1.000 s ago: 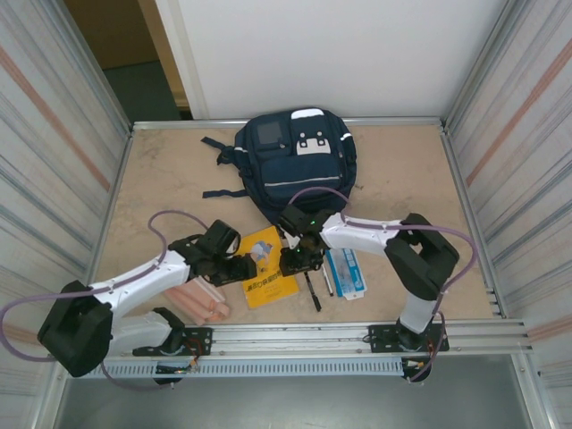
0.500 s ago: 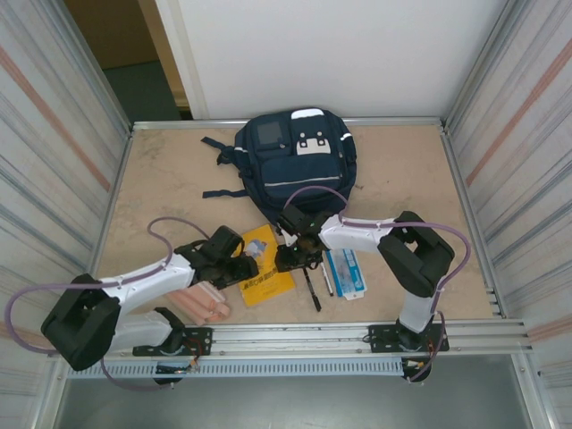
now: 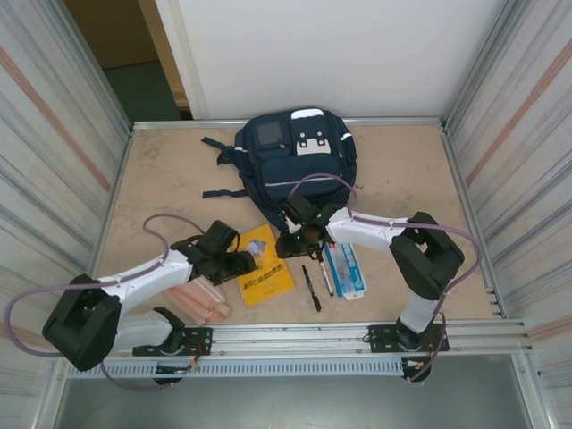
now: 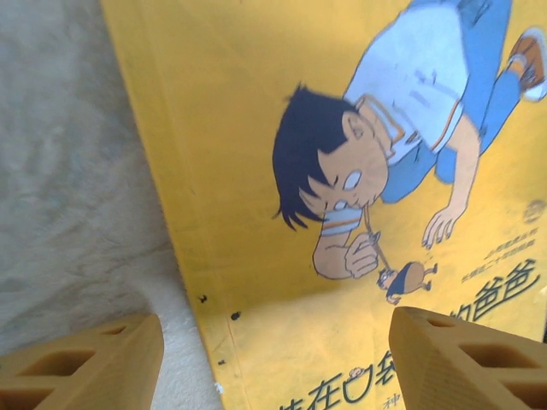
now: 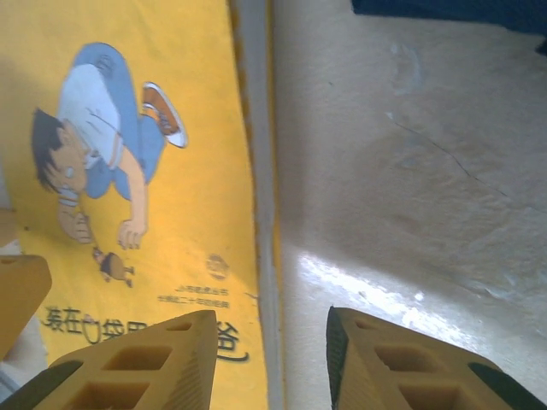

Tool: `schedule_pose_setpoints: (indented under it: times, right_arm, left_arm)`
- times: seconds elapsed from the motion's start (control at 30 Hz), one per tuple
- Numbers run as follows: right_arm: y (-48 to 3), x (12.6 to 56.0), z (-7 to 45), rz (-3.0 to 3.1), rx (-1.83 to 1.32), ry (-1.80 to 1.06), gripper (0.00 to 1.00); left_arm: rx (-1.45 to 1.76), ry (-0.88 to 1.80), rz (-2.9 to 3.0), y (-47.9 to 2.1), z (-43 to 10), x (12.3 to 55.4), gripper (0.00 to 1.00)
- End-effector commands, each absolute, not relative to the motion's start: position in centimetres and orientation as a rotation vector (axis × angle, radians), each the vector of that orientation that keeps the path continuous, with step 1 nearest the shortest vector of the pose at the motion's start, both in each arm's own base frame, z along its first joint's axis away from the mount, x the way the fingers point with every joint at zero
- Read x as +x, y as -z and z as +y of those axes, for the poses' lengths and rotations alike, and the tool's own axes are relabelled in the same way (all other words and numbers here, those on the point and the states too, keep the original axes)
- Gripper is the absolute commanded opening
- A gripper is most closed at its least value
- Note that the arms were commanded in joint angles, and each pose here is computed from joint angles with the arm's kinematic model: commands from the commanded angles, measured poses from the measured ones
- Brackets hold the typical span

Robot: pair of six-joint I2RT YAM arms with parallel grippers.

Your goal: Pack books, pencil case, and school supplies into a backpack

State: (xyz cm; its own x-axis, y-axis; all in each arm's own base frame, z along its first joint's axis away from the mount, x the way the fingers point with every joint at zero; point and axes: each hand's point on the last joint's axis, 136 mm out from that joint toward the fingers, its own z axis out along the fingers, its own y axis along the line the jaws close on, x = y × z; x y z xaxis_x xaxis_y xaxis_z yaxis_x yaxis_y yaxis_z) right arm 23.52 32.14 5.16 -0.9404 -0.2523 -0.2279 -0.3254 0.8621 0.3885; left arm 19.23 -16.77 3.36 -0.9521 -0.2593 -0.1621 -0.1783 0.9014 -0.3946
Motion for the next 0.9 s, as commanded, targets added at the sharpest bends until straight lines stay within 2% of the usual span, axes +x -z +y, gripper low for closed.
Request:
schedule_pose_setpoints:
  times: [0.0, 0.1, 0.2, 0.33, 0.5, 0.67, 0.87]
  right_arm:
    - [-4.8, 22.7, 32.6, 2.894, -0.511, -0.656, 0.37]
    - [-5.0, 22.9, 32.1, 2.893, -0.495, -0.634, 0.36]
    - [-7.4, 24.4, 31.1, 2.838, -0.429, -0.651, 0.38]
    - [-12.6, 28.5, 28.0, 2.682, -0.282, -0.623, 0.41]
    - [-16.9, 35.2, 20.5, 2.548, -0.028, -0.539, 0.51]
    - [-17.5, 40.0, 15.2, 2.511, 0.22, -0.651, 0.52]
    - [-15.8, 44.6, 13.5, 2.519, 0.318, -0.722, 0.52]
  left_arm:
    - [-0.352, 0.569, 2.822, -3.6, -16.2, 19.6, 0.7]
    - [-0.367, 0.583, 2.826, -4.1, -16.0, 19.6, 0.7]
    - [-0.31, 0.58, 2.788, -6.1, -16.1, 20.3, 0.7]
    - [-0.239, 0.558, 2.711, -9.7, -16.0, 21.6, 0.7]
    - [-0.183, 0.522, 2.637, -13.2, -15.8, 23.3, 0.7]
    - [-0.024, 0.661, 2.491, -16.4, -18.8, 26.3, 0.7]
    - [-0.009, 0.678, 2.411, -19.5, -21.8, 32.5, 0.71]
